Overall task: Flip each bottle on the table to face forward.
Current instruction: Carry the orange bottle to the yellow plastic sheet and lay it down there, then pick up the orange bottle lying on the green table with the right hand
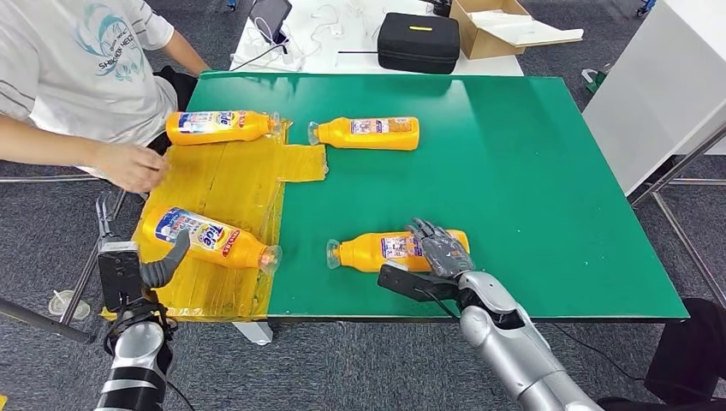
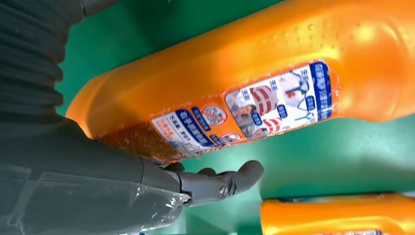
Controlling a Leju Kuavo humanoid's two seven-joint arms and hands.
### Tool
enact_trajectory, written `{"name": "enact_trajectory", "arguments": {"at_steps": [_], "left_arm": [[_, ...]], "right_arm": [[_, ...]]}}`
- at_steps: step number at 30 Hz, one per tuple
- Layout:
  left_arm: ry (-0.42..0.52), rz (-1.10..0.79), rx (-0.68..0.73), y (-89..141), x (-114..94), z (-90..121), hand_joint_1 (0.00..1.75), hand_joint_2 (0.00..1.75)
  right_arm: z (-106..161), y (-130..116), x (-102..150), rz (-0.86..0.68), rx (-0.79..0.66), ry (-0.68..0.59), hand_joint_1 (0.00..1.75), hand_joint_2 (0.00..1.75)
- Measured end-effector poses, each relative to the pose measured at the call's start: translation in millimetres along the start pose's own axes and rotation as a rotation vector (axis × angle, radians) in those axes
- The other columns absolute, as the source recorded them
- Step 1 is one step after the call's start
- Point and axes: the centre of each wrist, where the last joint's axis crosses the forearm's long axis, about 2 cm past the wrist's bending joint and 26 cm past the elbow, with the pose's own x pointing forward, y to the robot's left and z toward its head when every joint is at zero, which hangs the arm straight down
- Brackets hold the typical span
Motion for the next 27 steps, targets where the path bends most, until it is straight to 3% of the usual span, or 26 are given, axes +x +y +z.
{"name": "enact_trajectory", "arguments": {"at_steps": [19,23,27], "left_arm": [[0.052,0.033,-0.044,-15.2,-5.0,2.3,0.00,1.75],[0.057,0.039,-0.054,-17.2,-5.7,1.0,0.00,1.75],[0.063,0.042,-0.060,-19.0,-6.5,1.2,0.00,1.75]], "right_arm": [[-32.1,-24.2,-23.8,0.069,0.091,0.155,0.00,1.75],[-36.3,-26.9,-26.8,0.069,0.111,0.162,0.16,1.75],[-39.0,-28.9,-29.1,0.066,0.134,0.156,0.16,1.75]]}}
